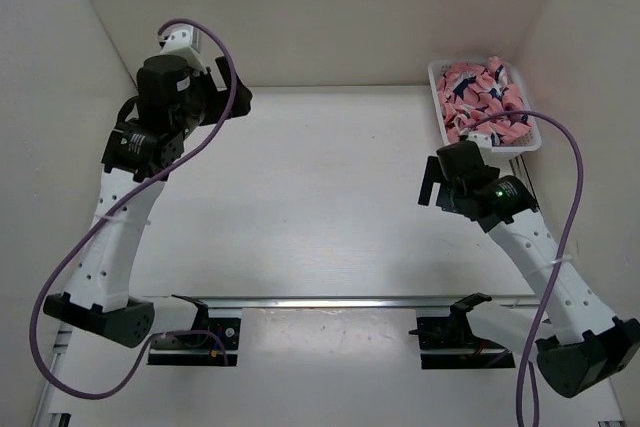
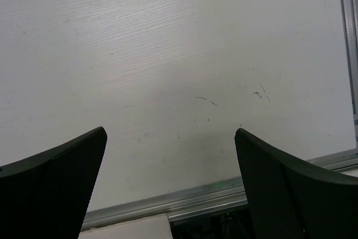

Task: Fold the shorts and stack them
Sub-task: Grab the shorts from the pile

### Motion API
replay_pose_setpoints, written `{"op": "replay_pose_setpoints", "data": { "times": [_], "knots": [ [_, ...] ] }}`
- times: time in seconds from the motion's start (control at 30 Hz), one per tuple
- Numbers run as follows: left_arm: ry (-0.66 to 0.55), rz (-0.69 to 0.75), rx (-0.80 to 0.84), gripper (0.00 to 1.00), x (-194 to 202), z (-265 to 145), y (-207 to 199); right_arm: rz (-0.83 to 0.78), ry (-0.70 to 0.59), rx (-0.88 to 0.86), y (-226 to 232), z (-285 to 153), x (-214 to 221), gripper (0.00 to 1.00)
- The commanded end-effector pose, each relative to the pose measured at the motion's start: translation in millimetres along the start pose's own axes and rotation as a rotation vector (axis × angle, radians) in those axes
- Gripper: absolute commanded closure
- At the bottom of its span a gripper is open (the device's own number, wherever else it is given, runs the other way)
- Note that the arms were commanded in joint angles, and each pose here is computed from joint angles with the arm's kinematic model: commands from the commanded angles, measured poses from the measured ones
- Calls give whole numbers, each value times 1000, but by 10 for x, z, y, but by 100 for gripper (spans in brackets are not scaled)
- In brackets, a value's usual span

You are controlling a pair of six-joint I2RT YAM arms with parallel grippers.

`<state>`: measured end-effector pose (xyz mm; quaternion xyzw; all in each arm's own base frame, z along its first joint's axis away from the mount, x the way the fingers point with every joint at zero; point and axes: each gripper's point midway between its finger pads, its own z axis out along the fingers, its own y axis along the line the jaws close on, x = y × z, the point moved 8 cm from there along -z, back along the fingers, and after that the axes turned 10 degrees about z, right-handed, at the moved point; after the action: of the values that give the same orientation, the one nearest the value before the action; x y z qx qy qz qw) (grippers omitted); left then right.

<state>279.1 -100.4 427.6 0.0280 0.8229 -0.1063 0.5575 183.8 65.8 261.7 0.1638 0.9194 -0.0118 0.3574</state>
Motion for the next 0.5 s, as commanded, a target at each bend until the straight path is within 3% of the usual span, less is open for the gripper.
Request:
{"op": "replay_pose_setpoints", "data": {
  "times": [0.0,0.1,0.2,0.37,0.43,0.47],
  "knots": [
    [-67,5,-63,1,-144,-93,52,62,-104,-44,-5,-110,-127,0],
    [-63,-31,-68,1,-178,-29,94,68,-141,-20,5,-93,-255,0],
    [-41,-10,46,1,-165,-40,42,82,-161,35,39,21,-525,6],
    [47,-9,88,1,94,70,27,198,-91,78,-23,425,-1088,12],
    [65,-8,66,1,157,109,53,265,-65,55,-84,613,-1355,10],
    [74,-8,64,1,185,124,58,279,-50,14,-45,683,-1448,3]
  ]
}}
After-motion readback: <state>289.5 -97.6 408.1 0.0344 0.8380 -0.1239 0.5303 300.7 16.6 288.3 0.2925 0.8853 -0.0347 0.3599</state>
